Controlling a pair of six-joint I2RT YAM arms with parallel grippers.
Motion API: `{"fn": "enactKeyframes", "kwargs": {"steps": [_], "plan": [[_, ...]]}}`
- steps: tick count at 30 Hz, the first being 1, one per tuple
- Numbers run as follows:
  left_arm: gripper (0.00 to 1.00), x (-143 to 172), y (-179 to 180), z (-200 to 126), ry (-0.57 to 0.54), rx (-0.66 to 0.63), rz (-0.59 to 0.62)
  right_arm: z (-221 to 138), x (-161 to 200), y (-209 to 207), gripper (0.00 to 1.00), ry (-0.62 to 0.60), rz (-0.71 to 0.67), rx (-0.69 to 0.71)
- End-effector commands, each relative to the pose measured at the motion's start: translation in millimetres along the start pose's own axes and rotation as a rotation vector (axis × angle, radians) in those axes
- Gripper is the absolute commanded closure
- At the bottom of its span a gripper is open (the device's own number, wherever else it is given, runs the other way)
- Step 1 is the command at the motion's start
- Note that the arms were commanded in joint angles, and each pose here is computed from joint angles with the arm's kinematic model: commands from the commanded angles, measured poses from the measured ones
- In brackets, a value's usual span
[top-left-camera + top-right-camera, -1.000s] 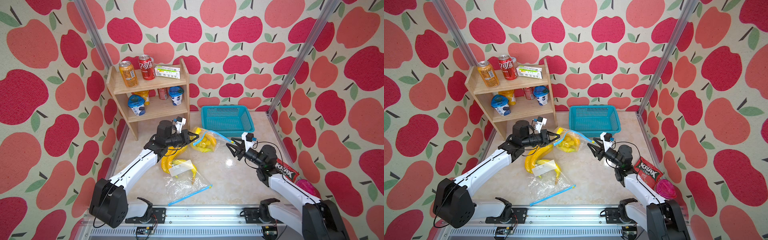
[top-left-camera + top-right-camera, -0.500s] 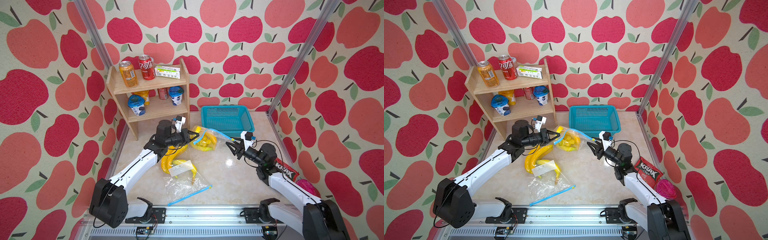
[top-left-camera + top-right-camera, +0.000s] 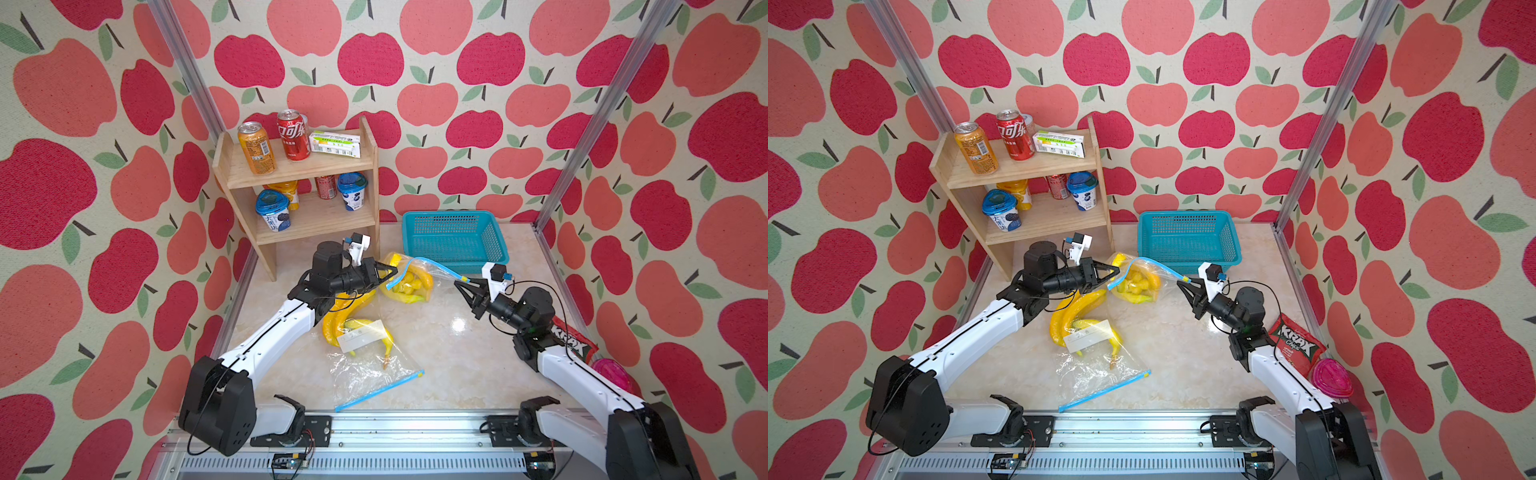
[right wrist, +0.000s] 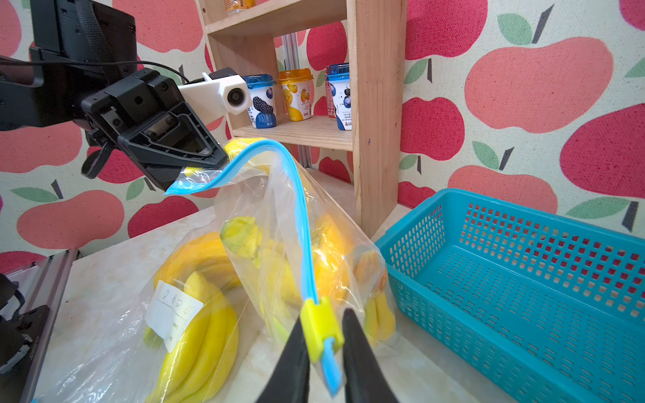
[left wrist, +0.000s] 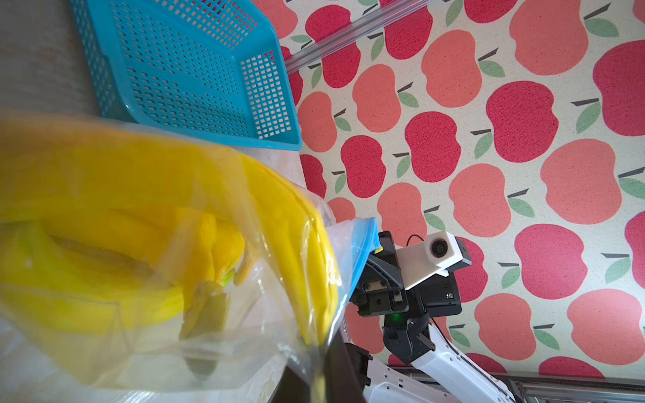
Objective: Open the zip-top bag and take out the banana
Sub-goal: Pick up the zipper food storage bag at the center of the board.
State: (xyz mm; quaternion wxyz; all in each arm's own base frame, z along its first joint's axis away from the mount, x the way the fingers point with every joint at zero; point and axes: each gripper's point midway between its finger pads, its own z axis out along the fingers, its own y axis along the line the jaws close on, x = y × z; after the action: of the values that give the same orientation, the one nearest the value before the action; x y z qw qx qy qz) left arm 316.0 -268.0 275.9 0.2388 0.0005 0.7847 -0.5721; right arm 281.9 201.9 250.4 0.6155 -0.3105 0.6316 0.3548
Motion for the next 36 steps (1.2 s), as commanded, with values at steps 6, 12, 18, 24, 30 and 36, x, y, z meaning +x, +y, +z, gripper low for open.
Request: {"fn": "enactKeyframes", "kwargs": {"steps": [6, 12, 18, 24, 30, 36], "plan": [[0.88, -7, -10, -4, -0.022, 0.046, 0.029, -6, -25, 17, 0.96, 0.006, -0.049, -0.042], [0.15, -3, -6, -15, -0.019, -0.034, 0.077, -4, -32, 23, 0.98, 0.103, -0.106, -0.070], [0.02, -3, -34, -51, -0.018, -0.139, 0.426, -7, -57, 27, 0.99, 0.199, -0.215, -0.096], [0.03, -5, -76, -76, -0.025, -0.157, 0.870, -2, -87, 38, 0.99, 0.207, -0.250, -0.186], [0.03, 10, -112, -63, -0.026, -0.047, 1.300, 5, -96, 50, 0.99, 0.259, -0.217, -0.303], [0.03, 10, -115, -11, 0.009, 0.060, 1.444, 6, -93, 52, 0.99, 0.274, -0.205, -0.317]]}}
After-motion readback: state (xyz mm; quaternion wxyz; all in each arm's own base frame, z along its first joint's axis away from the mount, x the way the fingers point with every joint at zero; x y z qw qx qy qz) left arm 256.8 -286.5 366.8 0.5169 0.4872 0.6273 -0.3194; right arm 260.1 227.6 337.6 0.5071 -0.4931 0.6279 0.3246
